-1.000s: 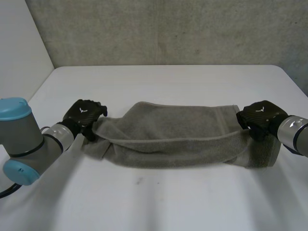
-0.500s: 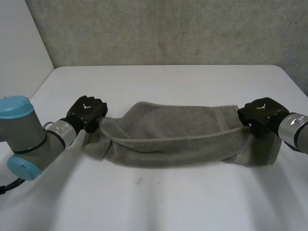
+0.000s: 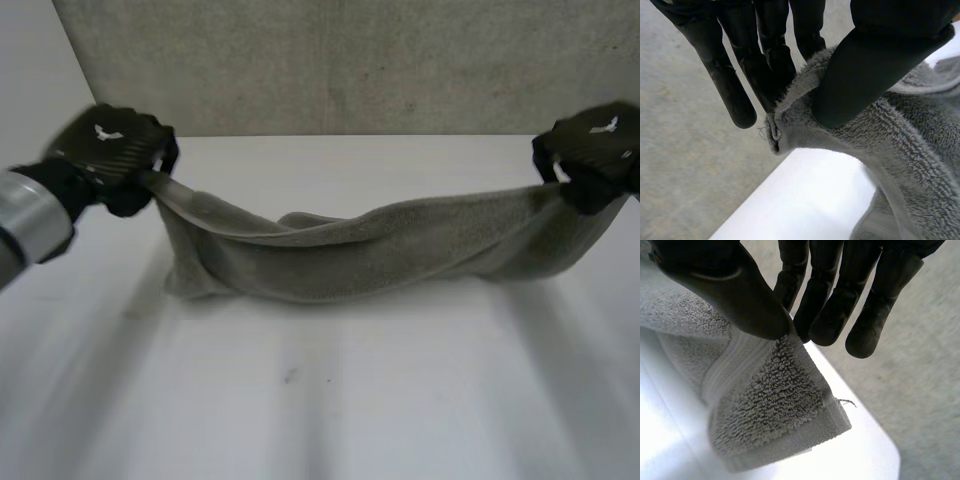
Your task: Fold the towel.
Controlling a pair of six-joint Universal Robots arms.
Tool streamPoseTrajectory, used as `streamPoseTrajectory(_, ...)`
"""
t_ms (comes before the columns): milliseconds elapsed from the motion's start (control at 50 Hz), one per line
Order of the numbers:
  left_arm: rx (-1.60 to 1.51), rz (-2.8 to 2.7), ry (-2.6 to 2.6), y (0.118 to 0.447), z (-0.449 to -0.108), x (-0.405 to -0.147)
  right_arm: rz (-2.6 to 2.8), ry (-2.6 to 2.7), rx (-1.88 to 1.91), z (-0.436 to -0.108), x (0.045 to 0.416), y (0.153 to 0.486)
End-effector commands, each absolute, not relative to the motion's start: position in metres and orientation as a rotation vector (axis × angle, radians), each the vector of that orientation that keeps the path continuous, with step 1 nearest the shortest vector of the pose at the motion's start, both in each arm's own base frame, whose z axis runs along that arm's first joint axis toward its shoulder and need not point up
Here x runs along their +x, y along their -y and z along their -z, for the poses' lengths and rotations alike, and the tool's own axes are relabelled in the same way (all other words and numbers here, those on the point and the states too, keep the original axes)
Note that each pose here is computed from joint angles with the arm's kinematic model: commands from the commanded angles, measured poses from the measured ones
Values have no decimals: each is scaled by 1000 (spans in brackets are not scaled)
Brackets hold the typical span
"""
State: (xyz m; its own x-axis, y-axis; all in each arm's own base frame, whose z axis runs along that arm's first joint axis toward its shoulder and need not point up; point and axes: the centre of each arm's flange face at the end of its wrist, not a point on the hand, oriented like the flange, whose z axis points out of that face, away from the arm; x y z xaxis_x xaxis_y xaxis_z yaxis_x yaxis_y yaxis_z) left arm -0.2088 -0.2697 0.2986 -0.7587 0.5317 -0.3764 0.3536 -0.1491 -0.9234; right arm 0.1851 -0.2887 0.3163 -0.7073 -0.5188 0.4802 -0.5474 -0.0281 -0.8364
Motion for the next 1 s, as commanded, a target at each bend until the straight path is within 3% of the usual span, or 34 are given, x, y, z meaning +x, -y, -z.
streamPoseTrajectory(20,-965,-2208,1951,242,-355,-181,-2012,2005,1154,-381,179,254)
streamPoseTrajectory(160,-911,-2278,1997,241,-369,-161,-2051,1996,1190,-395,173,246)
streamPoseTrajectory(380,-951,-2001,2195,245,-302,-161,-1968,2169,1300,-360,181,247)
streamPoseTrajectory(520,-1114,-1770,2319,269,-247,-161,-1862,2318,1334,-326,184,276)
streamPoseTrajectory(660,-1133,-1746,2272,306,-239,-180,-1834,2314,1359,-314,199,304)
streamPoseTrajectory(760,-1033,-1842,2209,339,-258,-195,-1892,2172,1349,-324,225,326)
streamPoseTrajectory(800,-917,-1982,2150,364,-284,-198,-1985,2024,1274,-340,234,347)
streamPoseTrajectory(860,-864,-2069,2089,375,-301,-202,-2063,1919,1216,-353,238,360)
streamPoseTrajectory(900,-759,-2234,1917,391,-340,-212,-2234,1686,1116,-386,243,377)
streamPoseTrajectory(920,-759,-2235,1916,391,-340,-212,-2235,1684,1116,-386,243,377)
streamPoseTrajectory(960,-637,-2374,1731,400,-380,-213,-2380,1475,1029,-418,247,381)
streamPoseTrajectory(1000,-575,-2419,1644,401,-398,-213,-2443,1396,999,-431,250,379)
